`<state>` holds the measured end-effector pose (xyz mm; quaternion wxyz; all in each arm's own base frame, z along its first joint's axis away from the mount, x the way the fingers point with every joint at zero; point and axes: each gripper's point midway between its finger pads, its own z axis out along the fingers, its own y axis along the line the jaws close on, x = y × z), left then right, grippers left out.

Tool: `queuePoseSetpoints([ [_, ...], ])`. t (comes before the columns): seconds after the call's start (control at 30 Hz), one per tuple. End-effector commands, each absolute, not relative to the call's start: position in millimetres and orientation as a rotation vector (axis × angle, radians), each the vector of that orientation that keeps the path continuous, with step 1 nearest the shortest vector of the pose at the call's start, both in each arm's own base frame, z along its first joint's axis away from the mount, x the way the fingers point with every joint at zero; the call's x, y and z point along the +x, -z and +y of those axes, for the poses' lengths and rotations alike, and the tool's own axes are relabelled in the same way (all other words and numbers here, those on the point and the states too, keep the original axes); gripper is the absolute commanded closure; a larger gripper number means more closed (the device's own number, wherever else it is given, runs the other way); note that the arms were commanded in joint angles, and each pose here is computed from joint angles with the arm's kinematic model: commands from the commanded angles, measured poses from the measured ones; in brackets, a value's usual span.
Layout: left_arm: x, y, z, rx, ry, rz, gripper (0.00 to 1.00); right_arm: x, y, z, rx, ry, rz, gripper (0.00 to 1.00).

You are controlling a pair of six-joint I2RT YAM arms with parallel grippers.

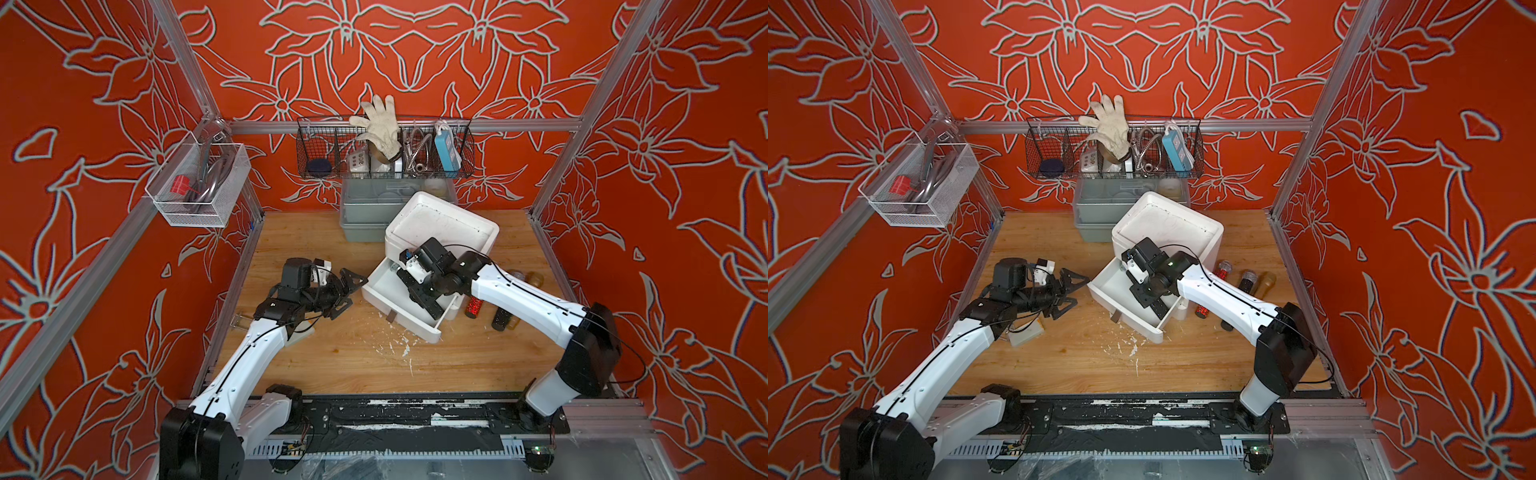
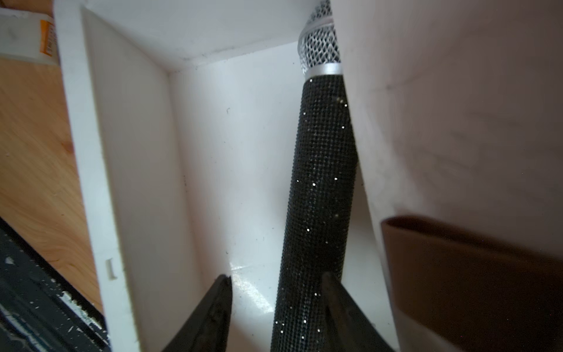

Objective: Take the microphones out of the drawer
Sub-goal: Pick up the microphone from the drawer.

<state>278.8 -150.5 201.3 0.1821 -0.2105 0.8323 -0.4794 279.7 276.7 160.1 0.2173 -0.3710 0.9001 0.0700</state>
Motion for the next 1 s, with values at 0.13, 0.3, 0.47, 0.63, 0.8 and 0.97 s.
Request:
queuePoseSetpoints([
  [0.13,280.3,-212.0,-151.8,-0.555,1.377,2.320,0.00,287.1,-143.2,248.8,-1.045,0.095,2.498,0.48],
  [0.3,280.0,-213.0,-152.1,-0.555,1.381,2.318,0.00,284.9,-129.5,254.9,-1.058,0.063,2.524,0.47],
  [0.47,279.2,-213.9,-151.9,-0.552,1.381,2.316,0.00,284.0,-113.6,262.9,-1.058,0.029,2.569,0.48],
  [0.63,278.5,-213.5,-151.8,-0.551,1.379,2.318,0.00,284.0,-100.8,267.4,-1.065,0.019,2.600,0.52],
  [0.8,277.9,-212.3,-151.5,-0.551,1.377,2.318,0.00,285.5,-104.5,269.0,-1.067,0.013,2.584,0.72],
  [0.97,277.1,-209.5,-151.4,-0.559,1.380,2.318,0.00,288.3,-117.0,272.5,-1.076,-0.011,2.532,0.84],
])
